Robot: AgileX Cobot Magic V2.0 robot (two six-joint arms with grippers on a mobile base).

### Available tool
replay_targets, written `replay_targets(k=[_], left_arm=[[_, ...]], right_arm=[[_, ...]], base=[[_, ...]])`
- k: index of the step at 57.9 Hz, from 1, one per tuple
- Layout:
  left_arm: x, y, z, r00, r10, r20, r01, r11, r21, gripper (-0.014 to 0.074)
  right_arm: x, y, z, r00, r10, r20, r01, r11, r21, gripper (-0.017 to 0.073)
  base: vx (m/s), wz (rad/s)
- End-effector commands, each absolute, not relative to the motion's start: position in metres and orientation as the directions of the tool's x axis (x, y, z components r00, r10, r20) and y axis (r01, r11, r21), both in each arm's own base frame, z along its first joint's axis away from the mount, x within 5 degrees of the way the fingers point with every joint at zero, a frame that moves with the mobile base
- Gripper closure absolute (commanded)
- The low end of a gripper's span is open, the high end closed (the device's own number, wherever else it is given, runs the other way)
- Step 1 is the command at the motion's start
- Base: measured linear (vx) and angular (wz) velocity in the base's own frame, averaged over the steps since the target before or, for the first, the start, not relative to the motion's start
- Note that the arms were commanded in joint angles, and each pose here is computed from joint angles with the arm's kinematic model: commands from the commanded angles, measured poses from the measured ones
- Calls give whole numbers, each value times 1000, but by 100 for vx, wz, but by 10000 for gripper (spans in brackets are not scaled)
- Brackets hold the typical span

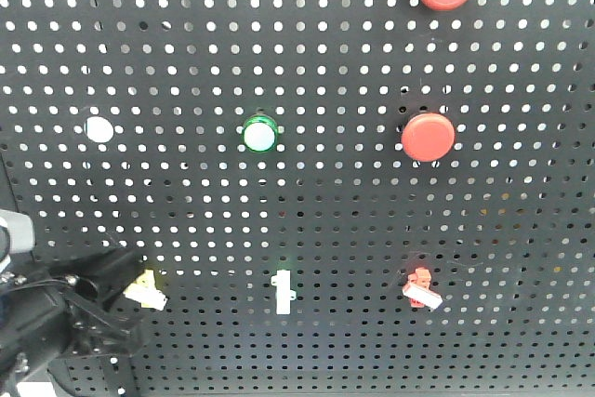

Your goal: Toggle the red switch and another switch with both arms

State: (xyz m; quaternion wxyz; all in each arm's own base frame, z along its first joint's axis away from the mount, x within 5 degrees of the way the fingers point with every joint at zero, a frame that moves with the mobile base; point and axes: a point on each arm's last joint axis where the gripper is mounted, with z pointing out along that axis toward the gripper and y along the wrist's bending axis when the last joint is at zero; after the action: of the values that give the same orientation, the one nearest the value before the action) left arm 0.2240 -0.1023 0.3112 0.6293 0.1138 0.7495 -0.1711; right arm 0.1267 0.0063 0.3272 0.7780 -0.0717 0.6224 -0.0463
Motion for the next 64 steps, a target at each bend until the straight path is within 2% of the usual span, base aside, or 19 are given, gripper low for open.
replay_targets(k=[1,19,36,45,64], left_arm=[[227,-105,330,-82,-105,-991,394,910,-129,591],[236,-106,315,-196,-168,-966,343,911,-229,591],[234,-107,307,-295,-160,-942,327,909,-257,591],[232,-106,307,-330,-235,-914,297,893,-337,591],[217,-103,311,-398,-208,-894,303,889,-342,591]], right_arm=[[125,6,346,332,-163,-929,3,985,-172,566],[125,6,346,332,-163,-929,3,985,-172,566],[125,6,346,332,-163,-929,3,985,-172,566],[125,6,346,332,-163,-929,3,985,-172,566],[125,6,346,332,-163,-929,3,985,-172,566]], base=[[0,0],[0,0],[0,0],[0,0],[0,0]])
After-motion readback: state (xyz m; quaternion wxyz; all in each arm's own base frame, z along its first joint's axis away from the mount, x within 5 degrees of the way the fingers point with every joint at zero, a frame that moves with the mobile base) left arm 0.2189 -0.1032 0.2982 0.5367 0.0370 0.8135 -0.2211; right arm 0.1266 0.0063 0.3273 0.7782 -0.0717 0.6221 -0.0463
